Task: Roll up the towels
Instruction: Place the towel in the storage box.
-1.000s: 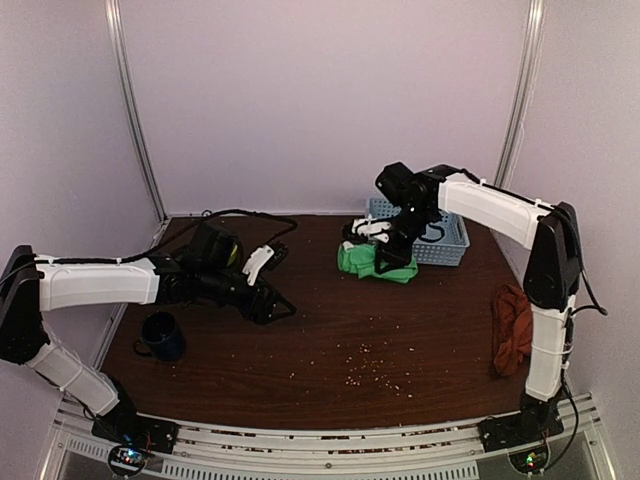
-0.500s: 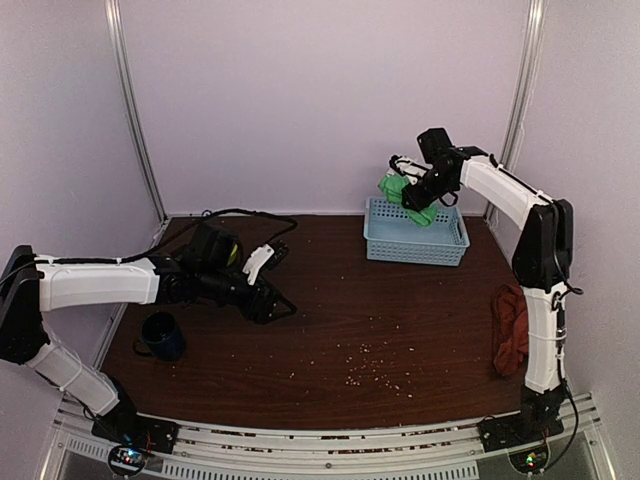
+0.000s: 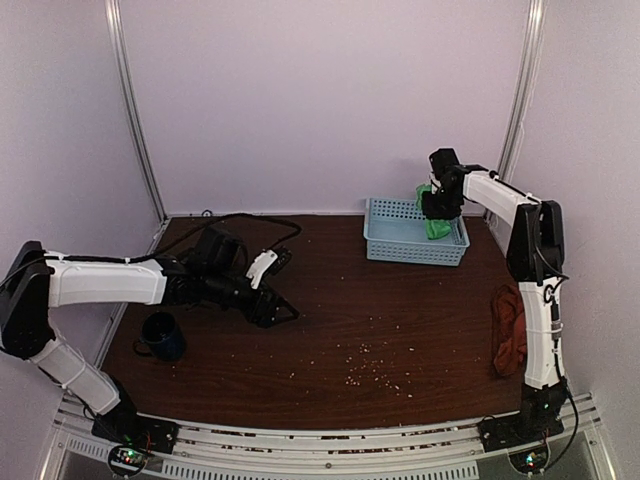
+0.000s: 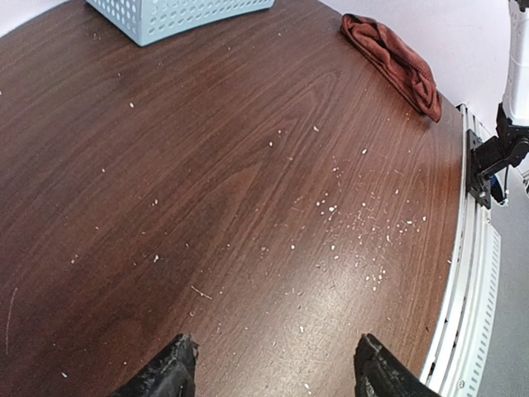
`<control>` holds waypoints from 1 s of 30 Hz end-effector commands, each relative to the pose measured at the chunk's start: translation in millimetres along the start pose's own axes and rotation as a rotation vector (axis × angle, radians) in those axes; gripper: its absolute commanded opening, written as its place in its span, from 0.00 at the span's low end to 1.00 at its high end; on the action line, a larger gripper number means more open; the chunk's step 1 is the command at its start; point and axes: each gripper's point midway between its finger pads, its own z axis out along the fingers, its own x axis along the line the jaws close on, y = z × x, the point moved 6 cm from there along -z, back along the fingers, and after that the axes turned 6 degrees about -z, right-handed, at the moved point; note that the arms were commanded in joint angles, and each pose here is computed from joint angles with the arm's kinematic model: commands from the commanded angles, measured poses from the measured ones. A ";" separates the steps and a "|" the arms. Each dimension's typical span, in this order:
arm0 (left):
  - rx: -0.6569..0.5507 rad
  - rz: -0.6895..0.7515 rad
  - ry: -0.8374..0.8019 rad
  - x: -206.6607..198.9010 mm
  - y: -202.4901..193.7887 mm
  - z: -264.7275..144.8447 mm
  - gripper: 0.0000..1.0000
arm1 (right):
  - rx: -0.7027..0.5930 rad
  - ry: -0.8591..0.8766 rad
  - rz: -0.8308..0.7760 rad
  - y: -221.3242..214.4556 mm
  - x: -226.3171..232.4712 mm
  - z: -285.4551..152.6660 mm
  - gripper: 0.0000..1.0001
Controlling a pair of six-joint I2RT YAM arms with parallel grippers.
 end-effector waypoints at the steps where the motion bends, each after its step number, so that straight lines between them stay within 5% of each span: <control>1: -0.015 -0.006 -0.032 -1.1 5.6 7.4 0.67 | 0.017 -0.077 0.200 -8.7 -15.1 7.9 0.00; 22: 0.010 -0.020 -0.032 -4.5 1.0 17.9 0.67 | 0.124 -0.085 0.333 -40.0 -46.6 56.4 0.00; 30: 0.013 -0.018 -0.039 -6.6 -1.1 18.7 0.67 | 0.087 -0.120 0.331 -31.5 -51.9 47.3 0.18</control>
